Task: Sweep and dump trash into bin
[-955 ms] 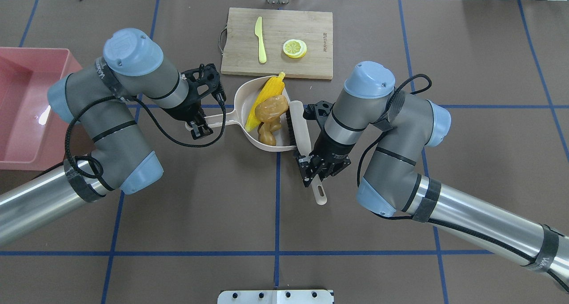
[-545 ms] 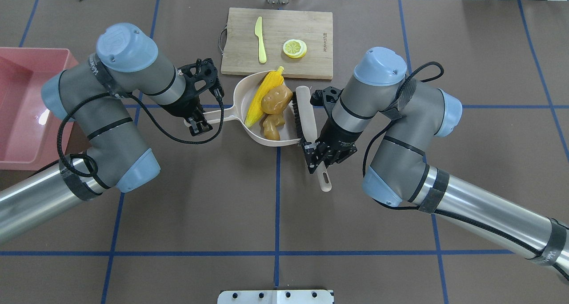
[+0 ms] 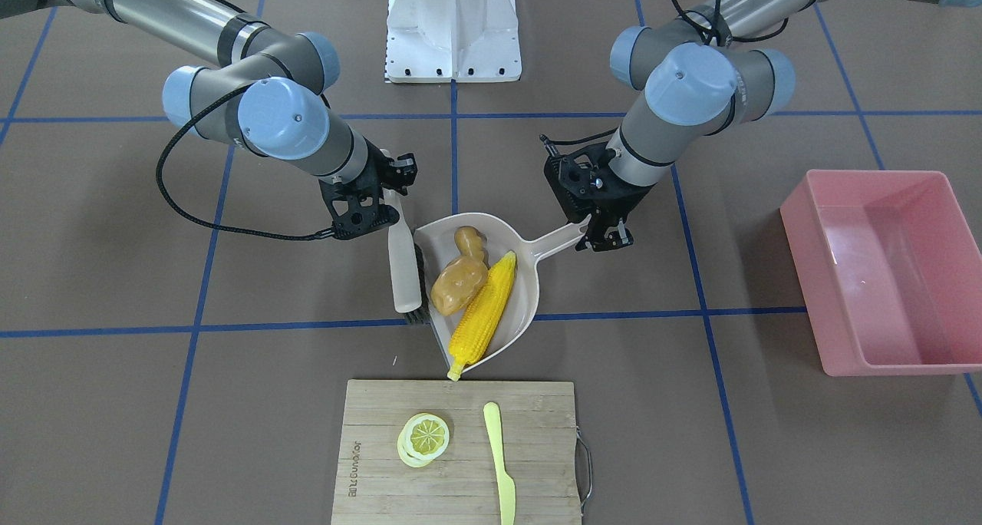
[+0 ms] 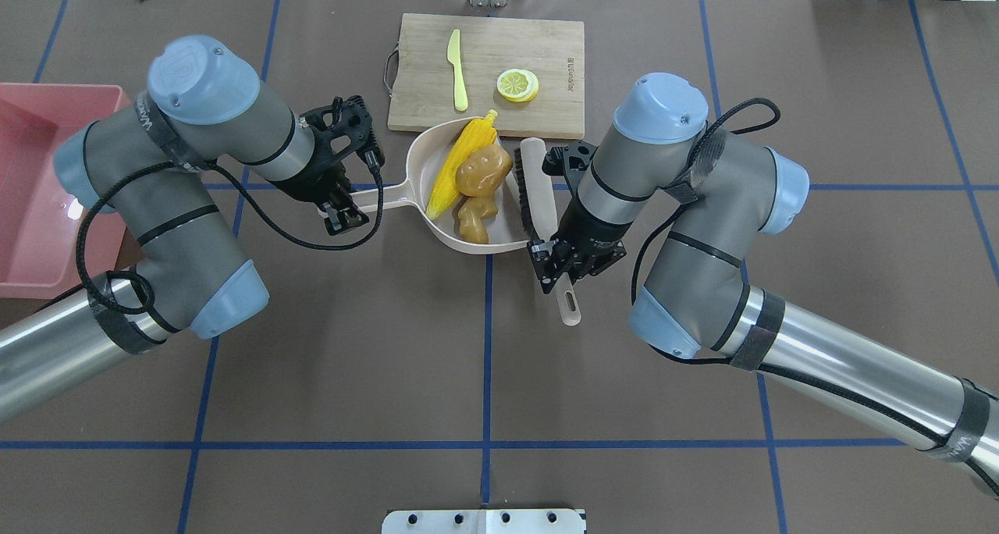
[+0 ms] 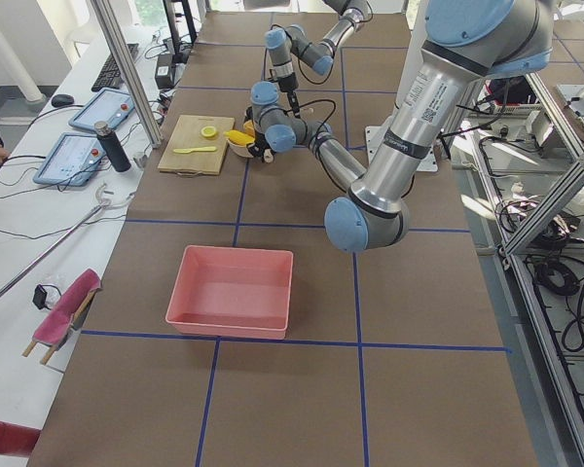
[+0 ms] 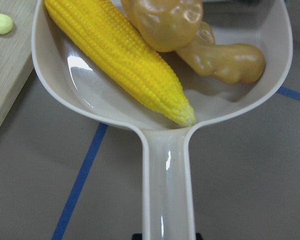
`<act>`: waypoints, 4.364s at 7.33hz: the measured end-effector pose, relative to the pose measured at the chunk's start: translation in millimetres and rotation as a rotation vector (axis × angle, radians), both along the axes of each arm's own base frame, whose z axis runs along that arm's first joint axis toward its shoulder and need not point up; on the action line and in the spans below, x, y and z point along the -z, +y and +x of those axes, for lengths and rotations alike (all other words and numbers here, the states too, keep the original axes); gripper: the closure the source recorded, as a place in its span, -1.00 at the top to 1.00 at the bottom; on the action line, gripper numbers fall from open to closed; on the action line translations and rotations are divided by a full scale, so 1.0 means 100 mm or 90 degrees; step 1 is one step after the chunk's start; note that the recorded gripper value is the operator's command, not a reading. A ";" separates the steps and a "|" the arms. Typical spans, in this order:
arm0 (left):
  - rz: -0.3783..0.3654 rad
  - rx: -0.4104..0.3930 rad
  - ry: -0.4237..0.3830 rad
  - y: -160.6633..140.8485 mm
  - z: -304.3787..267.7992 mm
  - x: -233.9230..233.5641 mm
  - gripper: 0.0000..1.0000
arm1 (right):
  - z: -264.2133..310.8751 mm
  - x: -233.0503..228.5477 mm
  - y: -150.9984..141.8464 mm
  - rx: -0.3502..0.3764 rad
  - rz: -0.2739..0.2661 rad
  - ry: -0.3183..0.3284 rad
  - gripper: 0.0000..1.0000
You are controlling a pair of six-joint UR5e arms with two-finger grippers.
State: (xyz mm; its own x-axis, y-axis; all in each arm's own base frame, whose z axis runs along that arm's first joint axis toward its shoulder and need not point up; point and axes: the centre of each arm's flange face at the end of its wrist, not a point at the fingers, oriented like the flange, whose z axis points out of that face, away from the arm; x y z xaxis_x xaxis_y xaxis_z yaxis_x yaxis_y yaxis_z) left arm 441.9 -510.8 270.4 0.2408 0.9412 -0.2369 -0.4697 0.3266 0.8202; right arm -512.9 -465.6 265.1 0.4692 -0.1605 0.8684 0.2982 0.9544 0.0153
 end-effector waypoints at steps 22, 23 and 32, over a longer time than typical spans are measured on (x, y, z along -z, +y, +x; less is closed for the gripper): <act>-0.204 0.426 0.216 0.91 -3.00 -1.52 -1.00 | 3.12 -3.29 0.28 0.017 -0.148 0.212 0.68; -0.222 0.437 0.197 1.16 -3.27 -1.61 -1.00 | 3.10 -3.28 0.27 0.018 -0.145 0.210 1.00; -0.304 0.389 0.040 2.41 -5.00 -2.26 -1.00 | 3.81 -2.94 -0.25 -0.094 -0.090 0.210 1.00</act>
State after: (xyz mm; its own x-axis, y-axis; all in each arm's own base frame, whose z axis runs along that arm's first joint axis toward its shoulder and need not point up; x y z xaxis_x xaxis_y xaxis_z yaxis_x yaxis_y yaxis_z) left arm -58.4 -269.5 496.2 0.6566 0.4388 -0.6135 -0.0505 0.8371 0.5447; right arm -132.2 -490.2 559.1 0.7365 0.0396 0.6753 0.1249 0.9731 -0.1934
